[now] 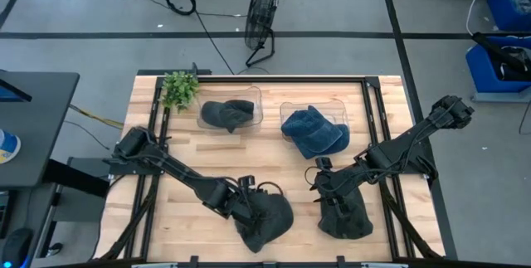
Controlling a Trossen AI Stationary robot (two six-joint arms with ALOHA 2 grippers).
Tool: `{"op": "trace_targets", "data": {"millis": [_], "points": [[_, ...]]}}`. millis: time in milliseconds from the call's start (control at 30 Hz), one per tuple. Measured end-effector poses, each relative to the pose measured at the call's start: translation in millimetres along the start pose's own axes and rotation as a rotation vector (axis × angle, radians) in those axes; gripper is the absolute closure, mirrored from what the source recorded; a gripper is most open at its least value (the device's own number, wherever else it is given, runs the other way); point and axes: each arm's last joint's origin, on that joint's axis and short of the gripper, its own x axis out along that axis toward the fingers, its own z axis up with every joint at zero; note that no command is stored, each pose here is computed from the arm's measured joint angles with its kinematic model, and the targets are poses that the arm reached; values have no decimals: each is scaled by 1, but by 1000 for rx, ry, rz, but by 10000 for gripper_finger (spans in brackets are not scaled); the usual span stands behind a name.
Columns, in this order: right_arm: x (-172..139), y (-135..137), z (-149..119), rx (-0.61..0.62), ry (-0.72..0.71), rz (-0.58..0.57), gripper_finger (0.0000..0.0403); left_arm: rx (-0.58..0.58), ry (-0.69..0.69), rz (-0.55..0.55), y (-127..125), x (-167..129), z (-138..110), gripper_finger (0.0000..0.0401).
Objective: Pick & Place hat
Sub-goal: Put the left black cap into the left transparent bin
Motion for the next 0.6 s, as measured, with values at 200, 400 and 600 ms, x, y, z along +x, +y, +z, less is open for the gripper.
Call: {"op": "trace_targets", "data": {"millis": [200, 400, 600], "points": [[0, 0, 0, -15, -1, 1, 224, 36, 89, 44, -5, 20, -15, 222], [0, 0, 0, -18, -1, 0, 224, -1, 141, 75, -4, 44, -22, 222], [0, 0, 0, -45, -2, 0, 224, -2, 151, 59, -5, 44, -23, 232]]}}
